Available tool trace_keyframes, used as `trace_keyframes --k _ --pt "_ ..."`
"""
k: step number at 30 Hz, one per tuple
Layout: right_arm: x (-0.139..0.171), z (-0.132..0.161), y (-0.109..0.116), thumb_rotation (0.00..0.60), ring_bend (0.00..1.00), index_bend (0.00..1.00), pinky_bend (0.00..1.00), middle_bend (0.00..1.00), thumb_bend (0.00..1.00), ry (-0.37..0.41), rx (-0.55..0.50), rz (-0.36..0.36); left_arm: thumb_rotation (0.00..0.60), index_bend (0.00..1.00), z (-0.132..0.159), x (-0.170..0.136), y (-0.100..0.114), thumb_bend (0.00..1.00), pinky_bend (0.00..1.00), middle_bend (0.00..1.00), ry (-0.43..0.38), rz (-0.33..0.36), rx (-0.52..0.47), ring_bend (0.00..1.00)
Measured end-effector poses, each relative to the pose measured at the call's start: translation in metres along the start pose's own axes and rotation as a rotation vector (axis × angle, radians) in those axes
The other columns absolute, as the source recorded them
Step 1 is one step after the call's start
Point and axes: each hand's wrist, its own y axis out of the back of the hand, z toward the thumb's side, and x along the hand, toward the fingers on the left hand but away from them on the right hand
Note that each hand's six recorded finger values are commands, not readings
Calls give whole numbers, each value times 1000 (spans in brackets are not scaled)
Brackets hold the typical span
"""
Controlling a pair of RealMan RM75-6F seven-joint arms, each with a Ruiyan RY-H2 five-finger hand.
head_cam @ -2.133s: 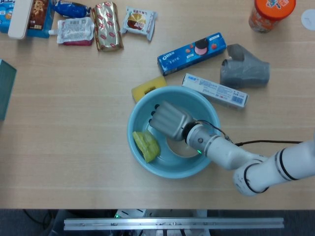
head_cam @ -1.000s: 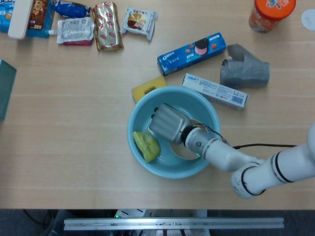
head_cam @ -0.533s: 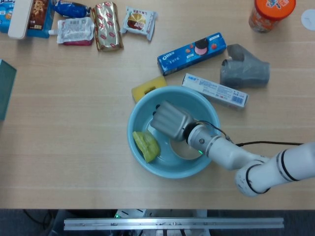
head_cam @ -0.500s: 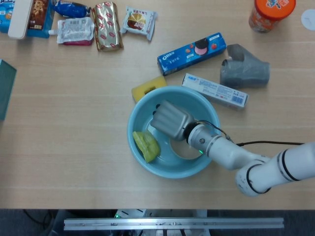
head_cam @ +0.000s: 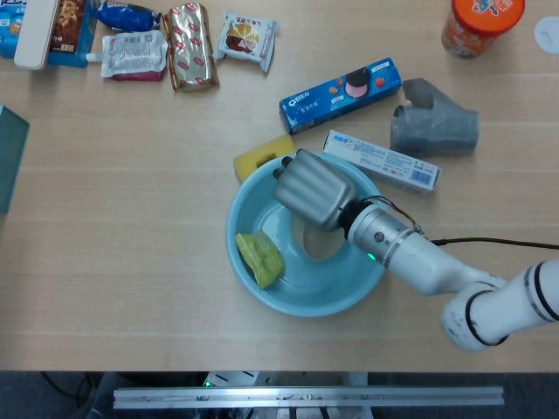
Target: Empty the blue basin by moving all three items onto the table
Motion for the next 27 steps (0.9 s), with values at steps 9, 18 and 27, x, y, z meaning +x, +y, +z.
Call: trace_keyframes --k 9,18,27 --pt "21 -43 29 600 420 653 579 487 321 -112 -55 -101 600 457 4 2 1 427 227 390 -17 2 -1 321" --pt "34 -116 35 600 420 653 579 487 321 -300 -38 -108 600 457 5 1 0 426 227 390 -22 -2 0 321" --pt "16 -154 8 600 420 653 581 487 320 -426 -53 -12 600 457 3 -4 2 427 227 390 -11 1 -2 321"
